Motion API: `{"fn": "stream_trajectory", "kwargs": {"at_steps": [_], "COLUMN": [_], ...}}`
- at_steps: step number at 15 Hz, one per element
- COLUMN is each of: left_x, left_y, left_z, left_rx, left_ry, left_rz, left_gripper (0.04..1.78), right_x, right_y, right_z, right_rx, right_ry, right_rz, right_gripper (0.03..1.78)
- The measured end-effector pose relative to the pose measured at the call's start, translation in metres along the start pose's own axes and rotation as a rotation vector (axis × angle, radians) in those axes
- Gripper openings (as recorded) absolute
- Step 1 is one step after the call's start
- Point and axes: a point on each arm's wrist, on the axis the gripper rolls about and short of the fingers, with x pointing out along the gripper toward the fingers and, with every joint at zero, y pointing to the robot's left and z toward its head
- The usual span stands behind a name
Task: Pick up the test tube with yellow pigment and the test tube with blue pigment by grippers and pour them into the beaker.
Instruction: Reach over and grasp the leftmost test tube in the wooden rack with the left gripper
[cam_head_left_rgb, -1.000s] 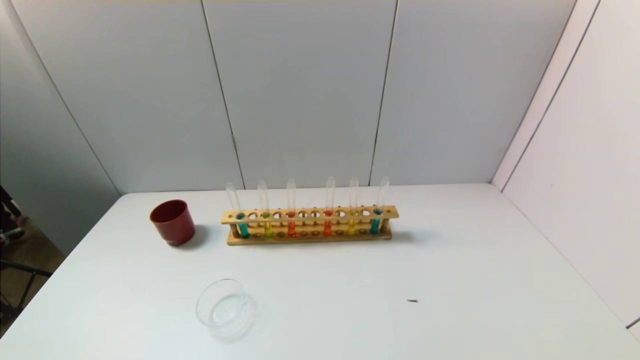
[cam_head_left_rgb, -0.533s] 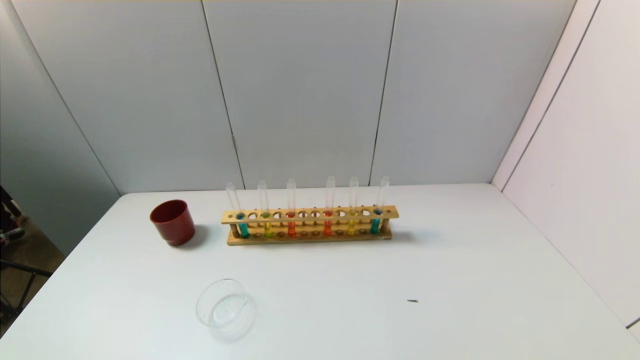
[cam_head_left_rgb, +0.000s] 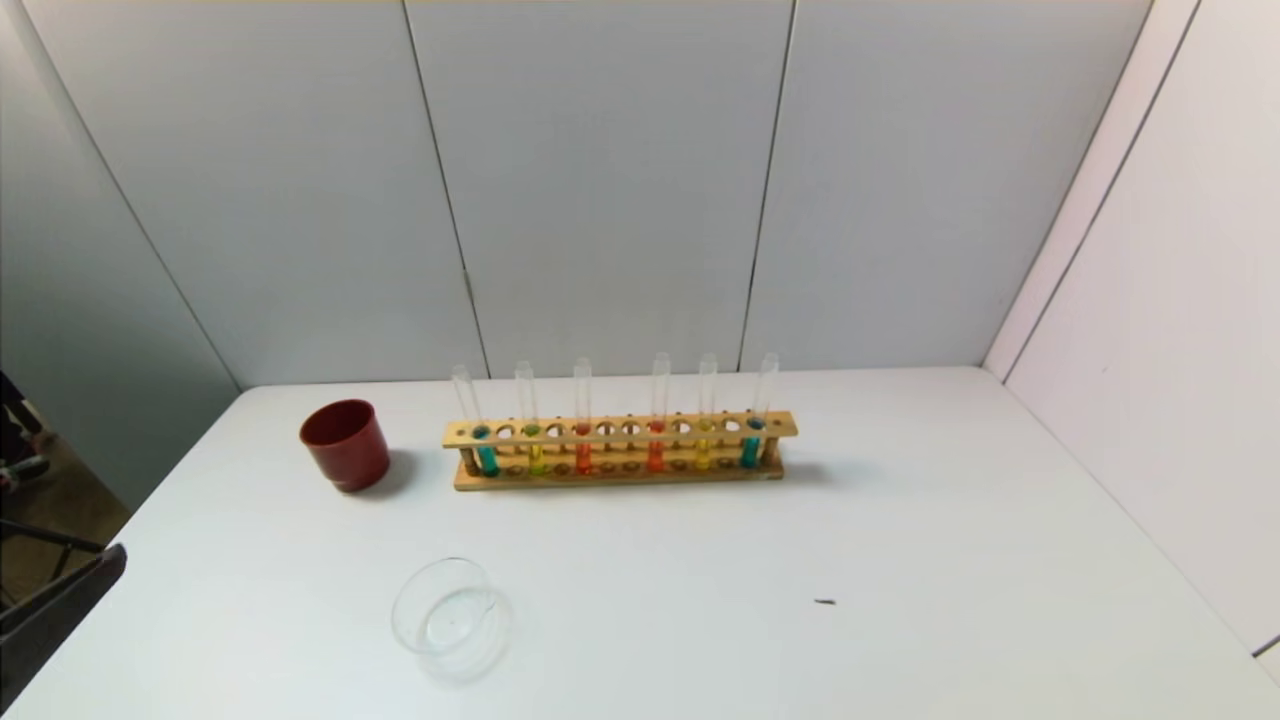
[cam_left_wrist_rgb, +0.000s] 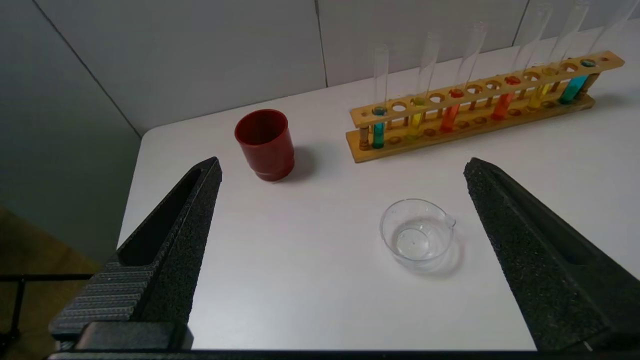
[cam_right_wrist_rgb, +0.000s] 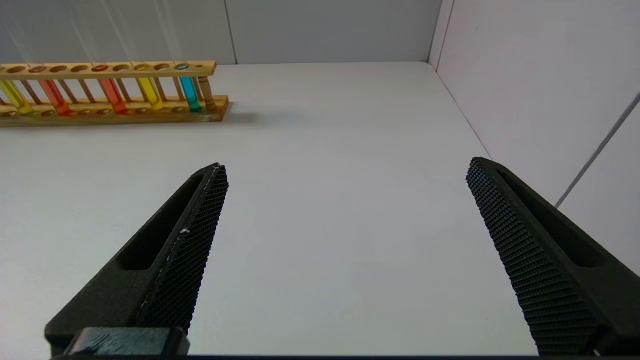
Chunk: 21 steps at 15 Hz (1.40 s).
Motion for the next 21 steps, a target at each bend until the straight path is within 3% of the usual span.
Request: {"fn": "stream_trajectory", "kwargs": {"at_steps": [5, 9, 15, 21], "left_x": [0.068, 0.116, 0.194, 0.255], "left_y": [0.007, 0.001, -0.006, -0.019], "left_z": [0.023, 0.02, 0.002, -0.033], "left_rx": [0.035, 0.036, 0.024, -0.111], "left_ry": [0.07, 0.155, 0.151, 0.211], "left_rz": [-0.053, -0.123, -0.101, -0.092], "left_gripper": [1.71, 1.71, 1.71, 1.71], "right_x": [0.0, 0.0, 0.0, 0.0], "right_y": [0.0, 0.0, 0.0, 0.0], "right_z": [0.0, 0.0, 0.0, 0.0], "right_rx": [0.0, 0.0, 0.0, 0.0], "right_ry": [0.0, 0.0, 0.0, 0.0], "right_rz": [0.0, 0.0, 0.0, 0.0], "right_gripper": [1.74, 1.74, 1.74, 1.74]}}
